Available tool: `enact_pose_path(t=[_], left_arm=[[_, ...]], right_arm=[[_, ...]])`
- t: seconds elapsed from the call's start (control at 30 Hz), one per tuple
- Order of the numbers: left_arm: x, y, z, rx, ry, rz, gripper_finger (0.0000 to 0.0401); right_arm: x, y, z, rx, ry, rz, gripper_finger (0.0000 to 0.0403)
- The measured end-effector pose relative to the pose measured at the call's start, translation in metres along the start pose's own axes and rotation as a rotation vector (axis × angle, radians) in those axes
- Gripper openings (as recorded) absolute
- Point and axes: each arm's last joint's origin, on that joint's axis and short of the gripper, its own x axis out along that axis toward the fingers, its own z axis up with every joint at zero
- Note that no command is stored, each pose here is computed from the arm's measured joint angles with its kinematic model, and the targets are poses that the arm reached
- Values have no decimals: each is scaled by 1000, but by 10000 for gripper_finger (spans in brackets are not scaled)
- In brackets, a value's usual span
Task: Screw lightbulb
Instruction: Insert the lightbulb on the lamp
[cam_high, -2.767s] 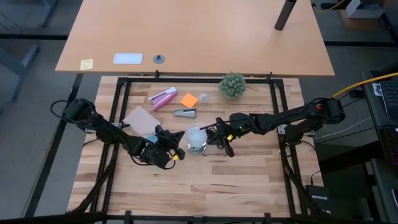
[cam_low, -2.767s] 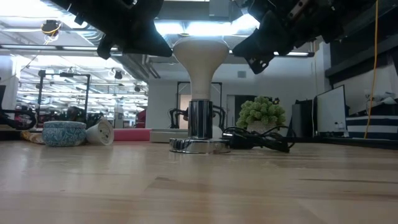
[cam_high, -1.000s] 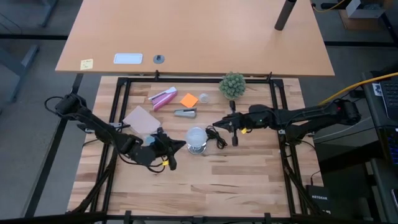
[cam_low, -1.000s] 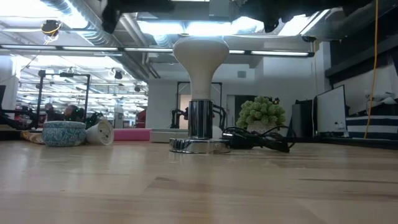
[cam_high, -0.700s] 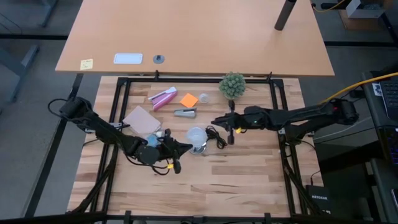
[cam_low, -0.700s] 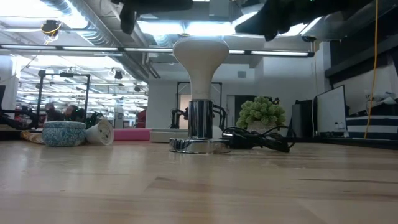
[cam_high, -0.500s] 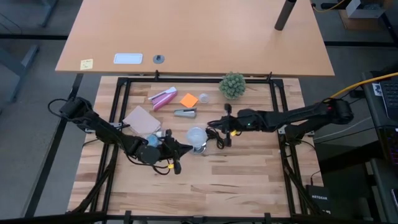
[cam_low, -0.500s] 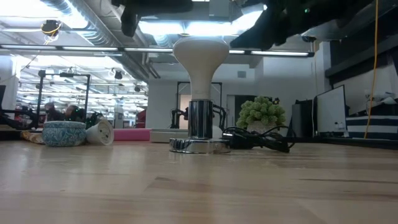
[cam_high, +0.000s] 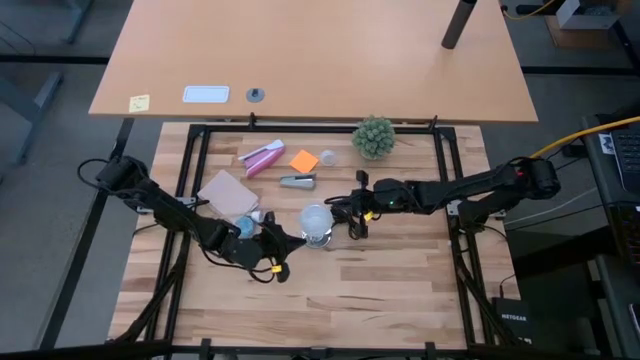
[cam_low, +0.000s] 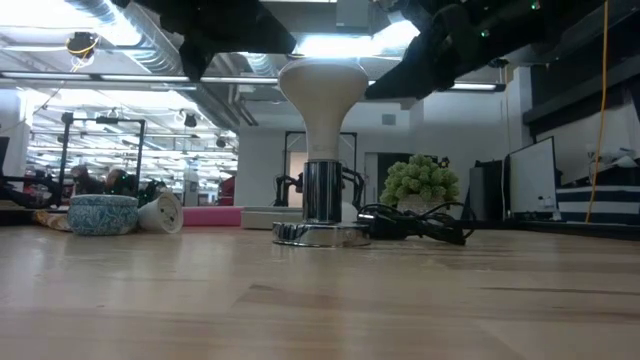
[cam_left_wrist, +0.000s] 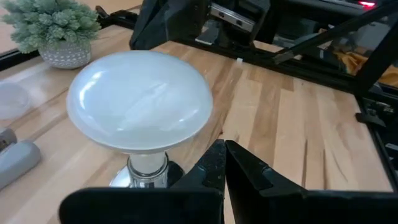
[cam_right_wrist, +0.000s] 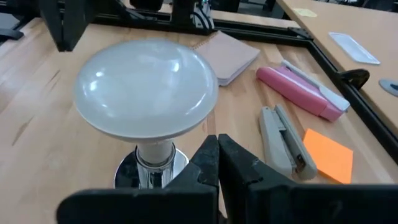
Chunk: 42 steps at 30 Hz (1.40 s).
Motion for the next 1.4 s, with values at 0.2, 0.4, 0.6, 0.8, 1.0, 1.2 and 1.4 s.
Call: enact_pose_path(t=[0.2,0.4,0.6,0.8,1.0,1.2,1.4], left_arm=[[3,4,2,-5,-19,45,1],[6,9,4,-10,-24,65,1],[6,8,4,-7,-23,61,1],[5,6,3,-6,-22,55,1],[4,6,3,-5,-14,40,1],[5,6,2,10,-10,43,1],[5,7,0,3,7,52,1]], right_arm=[[1,0,-1,23,3,1,4],[1,2,-1,26,-3,71,4],[1,4,0,63,-9,116,4],[1,3,0,66,-9,107,4],[1,2,0,67,-7,68,4],[1,2,5,71,-56,66,4],[1,2,6,72,-68,66,4]])
